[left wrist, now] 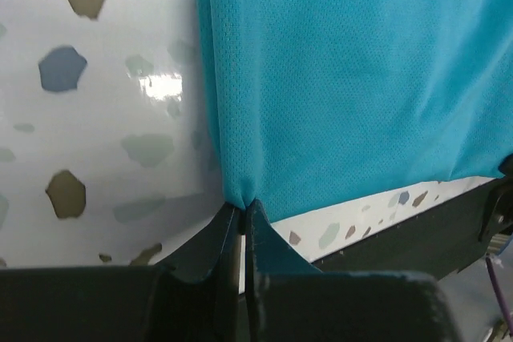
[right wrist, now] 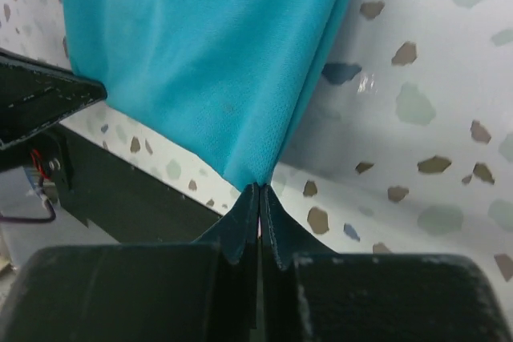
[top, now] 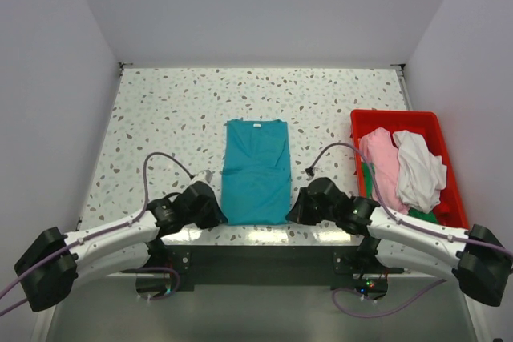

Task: Fold and stack the t-shirts
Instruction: Fold the tshirt

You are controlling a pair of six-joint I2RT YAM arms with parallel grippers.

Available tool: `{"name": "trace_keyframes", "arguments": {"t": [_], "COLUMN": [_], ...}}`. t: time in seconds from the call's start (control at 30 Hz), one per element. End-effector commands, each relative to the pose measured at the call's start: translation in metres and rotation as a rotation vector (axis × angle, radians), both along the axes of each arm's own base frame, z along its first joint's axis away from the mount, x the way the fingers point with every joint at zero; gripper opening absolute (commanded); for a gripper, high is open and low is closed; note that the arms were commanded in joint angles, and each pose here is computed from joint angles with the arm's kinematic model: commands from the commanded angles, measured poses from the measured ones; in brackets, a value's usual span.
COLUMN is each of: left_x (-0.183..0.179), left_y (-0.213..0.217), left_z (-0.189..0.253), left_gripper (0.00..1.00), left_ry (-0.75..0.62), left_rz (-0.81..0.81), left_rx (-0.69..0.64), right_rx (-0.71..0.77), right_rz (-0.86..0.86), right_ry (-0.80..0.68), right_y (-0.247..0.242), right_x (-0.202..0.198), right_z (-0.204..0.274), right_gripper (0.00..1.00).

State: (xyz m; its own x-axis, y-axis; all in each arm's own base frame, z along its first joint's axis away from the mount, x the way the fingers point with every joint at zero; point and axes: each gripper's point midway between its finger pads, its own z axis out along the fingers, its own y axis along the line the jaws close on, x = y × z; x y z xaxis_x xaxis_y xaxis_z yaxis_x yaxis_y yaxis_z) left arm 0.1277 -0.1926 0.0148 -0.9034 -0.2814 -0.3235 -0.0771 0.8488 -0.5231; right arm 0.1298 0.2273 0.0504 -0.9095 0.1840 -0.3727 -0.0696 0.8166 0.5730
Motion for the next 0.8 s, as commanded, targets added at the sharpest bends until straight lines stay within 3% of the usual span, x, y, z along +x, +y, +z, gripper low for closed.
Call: {"name": "trace_keyframes", "arguments": {"t": [0.0,0.23,0.4,0.77], "left_x": [-0.001,0.031,0.052,0.153], "left_y": [-0.002,-0.019,-0.036,-0.049], "left_z": [0.024,0.100,0.126,0.174], "left_gripper": [0.00,0.00,0.00,0.00], "left_ry": [-0.021,-0.149,-0.202,-0.315], "left_rz": [0.014,0.024,0.004,0.032], "left_rx": [0.020,0.013,0.012,-0.058], "right_rx": [-0.058,-0.144,-0.237,-0.254], "right_rz": [-0.021,-0.023,-0.028,-0.066], "right_ry": [-0.038,-0.165,-0.277,-0.351], "right_y": [-0.012,-0.020,-0.021,-0.010], "right_x": [-0.009,0.010,0.036,0.132], "right_z": [0.011,0.063,0.102,0.144], "right_gripper": [0.00,0.00,0.00,0.00]}}
